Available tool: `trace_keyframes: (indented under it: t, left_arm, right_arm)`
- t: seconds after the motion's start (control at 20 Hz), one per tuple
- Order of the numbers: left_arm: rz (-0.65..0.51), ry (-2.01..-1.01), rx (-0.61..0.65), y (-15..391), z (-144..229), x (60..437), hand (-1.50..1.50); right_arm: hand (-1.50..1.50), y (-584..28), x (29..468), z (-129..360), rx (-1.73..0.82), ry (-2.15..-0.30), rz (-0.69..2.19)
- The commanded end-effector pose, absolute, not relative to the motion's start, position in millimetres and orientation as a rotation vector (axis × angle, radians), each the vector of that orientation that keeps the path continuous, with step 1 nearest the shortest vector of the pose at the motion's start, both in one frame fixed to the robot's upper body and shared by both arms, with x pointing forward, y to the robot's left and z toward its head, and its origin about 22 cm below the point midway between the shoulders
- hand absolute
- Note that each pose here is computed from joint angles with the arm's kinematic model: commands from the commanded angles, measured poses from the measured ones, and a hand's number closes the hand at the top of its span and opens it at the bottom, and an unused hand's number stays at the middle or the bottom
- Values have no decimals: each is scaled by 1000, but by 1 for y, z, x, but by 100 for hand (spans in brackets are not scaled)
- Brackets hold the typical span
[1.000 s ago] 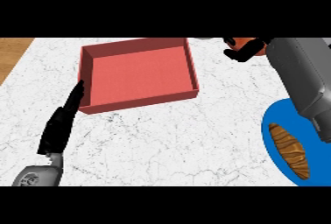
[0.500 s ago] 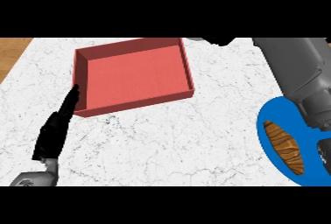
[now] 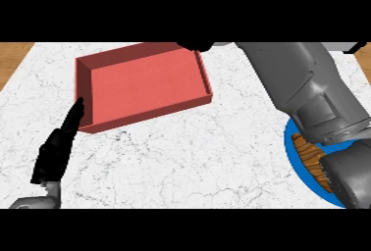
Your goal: Pick the sweet potato from the plate and place it in the cardboard box
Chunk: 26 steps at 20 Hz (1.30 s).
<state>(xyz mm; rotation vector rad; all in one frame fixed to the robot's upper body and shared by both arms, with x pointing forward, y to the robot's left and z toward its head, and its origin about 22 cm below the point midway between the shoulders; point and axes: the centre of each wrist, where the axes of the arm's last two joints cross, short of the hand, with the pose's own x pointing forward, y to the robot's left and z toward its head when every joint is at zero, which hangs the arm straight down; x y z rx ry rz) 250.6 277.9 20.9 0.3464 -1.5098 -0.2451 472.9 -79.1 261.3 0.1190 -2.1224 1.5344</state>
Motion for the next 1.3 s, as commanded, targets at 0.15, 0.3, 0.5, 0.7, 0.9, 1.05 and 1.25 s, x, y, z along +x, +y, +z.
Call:
trace_keyframes:
  t: [0.15, 0.3, 0.5, 0.7, 0.9, 1.05, 1.25]
  left_arm:
    - [-228, -1475, 365, 287, 25, 253, 0]
    - [-261, -1478, 338, 270, 20, 252, 0]
    - [-288, -1503, 307, 266, 24, 256, 0]
    - [-322, -1496, 326, 274, 21, 264, 0]
    - [-315, -1514, 278, 257, 10, 260, 0]
    - [-319, -1495, 260, 254, 16, 260, 0]
    - [-339, -1532, 259, 247, 31, 272, 0]
  right_arm:
    - [150, -19, 456, 249, 172, -2052, 1624]
    - [150, -12, 454, 230, 176, -1988, 1661]
    - [150, -8, 453, 228, 115, -1918, 1701]
    - [150, -8, 453, 222, 11, -1863, 1726]
    - [-150, -23, 456, 191, -8, -1755, 1648]
    - [-150, -22, 456, 191, 33, -1767, 1644]
    - [-150, -32, 456, 169, 101, -1778, 1557]
